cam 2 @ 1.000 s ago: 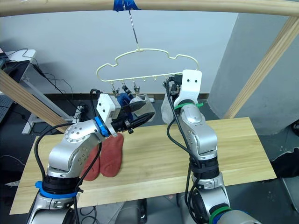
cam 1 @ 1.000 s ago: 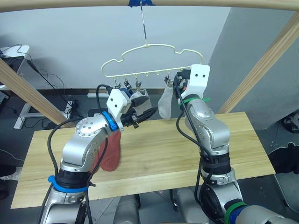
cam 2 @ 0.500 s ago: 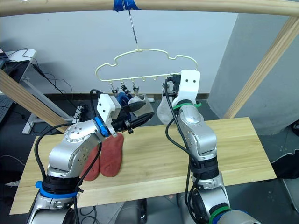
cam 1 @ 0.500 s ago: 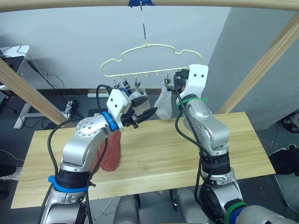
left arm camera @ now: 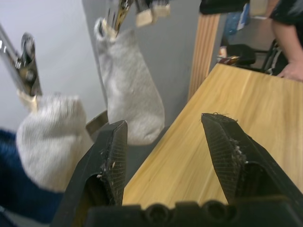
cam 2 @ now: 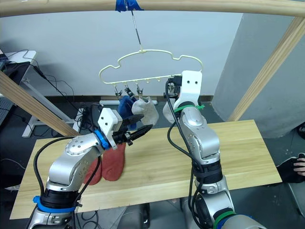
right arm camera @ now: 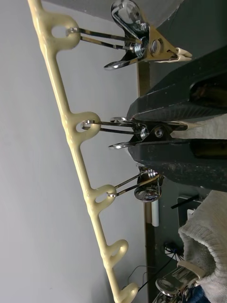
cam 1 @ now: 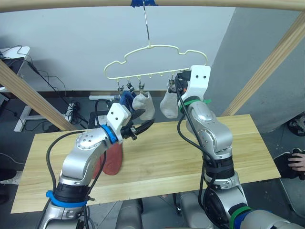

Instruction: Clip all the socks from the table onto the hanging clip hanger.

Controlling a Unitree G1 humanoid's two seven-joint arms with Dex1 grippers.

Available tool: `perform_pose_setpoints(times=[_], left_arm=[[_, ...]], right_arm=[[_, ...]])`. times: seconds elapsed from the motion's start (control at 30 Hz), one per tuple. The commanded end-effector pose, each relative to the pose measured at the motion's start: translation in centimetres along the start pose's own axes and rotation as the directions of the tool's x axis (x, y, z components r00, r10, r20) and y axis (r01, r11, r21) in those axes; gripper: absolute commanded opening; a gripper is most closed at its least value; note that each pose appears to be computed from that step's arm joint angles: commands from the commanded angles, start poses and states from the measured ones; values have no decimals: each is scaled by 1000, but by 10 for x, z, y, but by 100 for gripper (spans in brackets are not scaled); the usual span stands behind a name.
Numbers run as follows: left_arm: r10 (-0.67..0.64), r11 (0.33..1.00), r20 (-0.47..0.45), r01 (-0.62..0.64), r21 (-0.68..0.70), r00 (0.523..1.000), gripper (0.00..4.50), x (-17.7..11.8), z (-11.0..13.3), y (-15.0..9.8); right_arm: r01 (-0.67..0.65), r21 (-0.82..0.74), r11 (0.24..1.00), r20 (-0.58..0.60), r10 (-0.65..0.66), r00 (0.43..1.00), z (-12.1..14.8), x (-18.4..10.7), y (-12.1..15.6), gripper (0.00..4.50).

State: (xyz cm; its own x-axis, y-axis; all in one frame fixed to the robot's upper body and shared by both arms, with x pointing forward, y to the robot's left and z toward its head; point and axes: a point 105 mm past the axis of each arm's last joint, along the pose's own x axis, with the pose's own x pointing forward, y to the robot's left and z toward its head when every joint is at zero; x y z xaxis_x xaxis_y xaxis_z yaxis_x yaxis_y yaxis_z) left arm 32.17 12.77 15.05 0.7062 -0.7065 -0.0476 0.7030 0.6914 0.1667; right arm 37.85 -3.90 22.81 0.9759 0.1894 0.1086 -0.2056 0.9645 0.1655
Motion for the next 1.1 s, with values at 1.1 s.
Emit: perform_pose_setpoints(times=[1.1], left_arm=[[580, 681, -524, -724, -108, 623, 391, -55, -165, 55]], right_arm=[[-90, 98, 991, 24, 88, 996, 6, -9, 24, 17]])
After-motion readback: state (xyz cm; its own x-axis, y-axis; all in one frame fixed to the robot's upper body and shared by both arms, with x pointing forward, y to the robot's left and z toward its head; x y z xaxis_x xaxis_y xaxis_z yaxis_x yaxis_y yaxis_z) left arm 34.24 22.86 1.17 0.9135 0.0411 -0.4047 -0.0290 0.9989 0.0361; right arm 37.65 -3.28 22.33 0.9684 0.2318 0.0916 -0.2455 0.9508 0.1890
